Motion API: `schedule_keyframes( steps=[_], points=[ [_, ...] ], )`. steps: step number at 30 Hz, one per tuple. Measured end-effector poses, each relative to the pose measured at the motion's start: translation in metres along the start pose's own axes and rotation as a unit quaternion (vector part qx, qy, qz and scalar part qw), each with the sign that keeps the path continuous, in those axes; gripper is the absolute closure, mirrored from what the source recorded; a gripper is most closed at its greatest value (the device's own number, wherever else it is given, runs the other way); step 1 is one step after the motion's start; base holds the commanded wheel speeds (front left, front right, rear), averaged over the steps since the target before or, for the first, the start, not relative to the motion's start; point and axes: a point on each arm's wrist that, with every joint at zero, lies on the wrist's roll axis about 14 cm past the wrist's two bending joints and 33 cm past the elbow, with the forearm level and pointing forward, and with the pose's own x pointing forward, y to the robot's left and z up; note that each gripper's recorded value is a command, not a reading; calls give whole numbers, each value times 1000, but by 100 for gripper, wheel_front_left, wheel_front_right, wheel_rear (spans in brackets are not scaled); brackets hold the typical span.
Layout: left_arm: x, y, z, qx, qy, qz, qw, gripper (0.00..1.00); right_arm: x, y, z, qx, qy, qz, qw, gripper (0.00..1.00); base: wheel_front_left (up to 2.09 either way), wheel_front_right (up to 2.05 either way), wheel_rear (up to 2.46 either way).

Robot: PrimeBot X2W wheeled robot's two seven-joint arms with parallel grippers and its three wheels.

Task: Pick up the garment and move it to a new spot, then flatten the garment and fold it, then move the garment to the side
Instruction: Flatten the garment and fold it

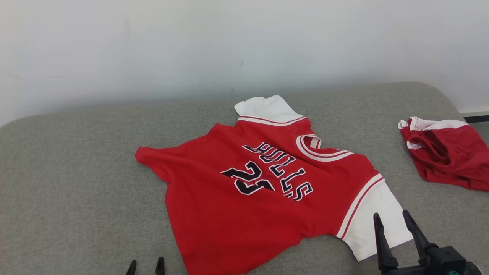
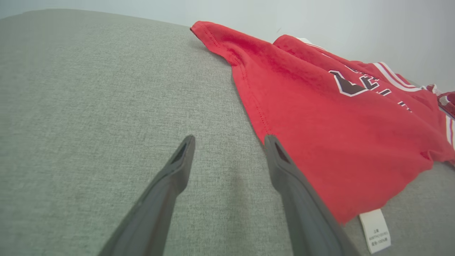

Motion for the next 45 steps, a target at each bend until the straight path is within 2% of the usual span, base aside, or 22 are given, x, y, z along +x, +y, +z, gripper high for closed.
schedule_keyframes(
  steps=[7, 15, 22, 34, 45],
  points=[
    [0, 13, 10, 22, -14, 24, 999, 0, 21, 14, 29, 13, -47, 11, 999, 0, 0, 0, 0],
    [0, 23, 30, 47, -44, 42, 997, 0, 44, 22, 46, 16, -70, 15, 997, 0, 0, 0, 0],
    [-3, 28, 41, 63, -59, 50, 995, 0, 43, 25, 30, 20, -46, 14, 999, 0, 0, 0, 0],
    [-12, 28, 47, 83, -69, 50, 993, 0, 17, 47, -12, 33, 19, 40, 998, 0, 0, 0, 0],
    [-18, 29, 44, 85, -67, 53, 993, 0, 14, 52, -12, 43, 18, 44, 998, 0, 0, 0, 0]
  ],
)
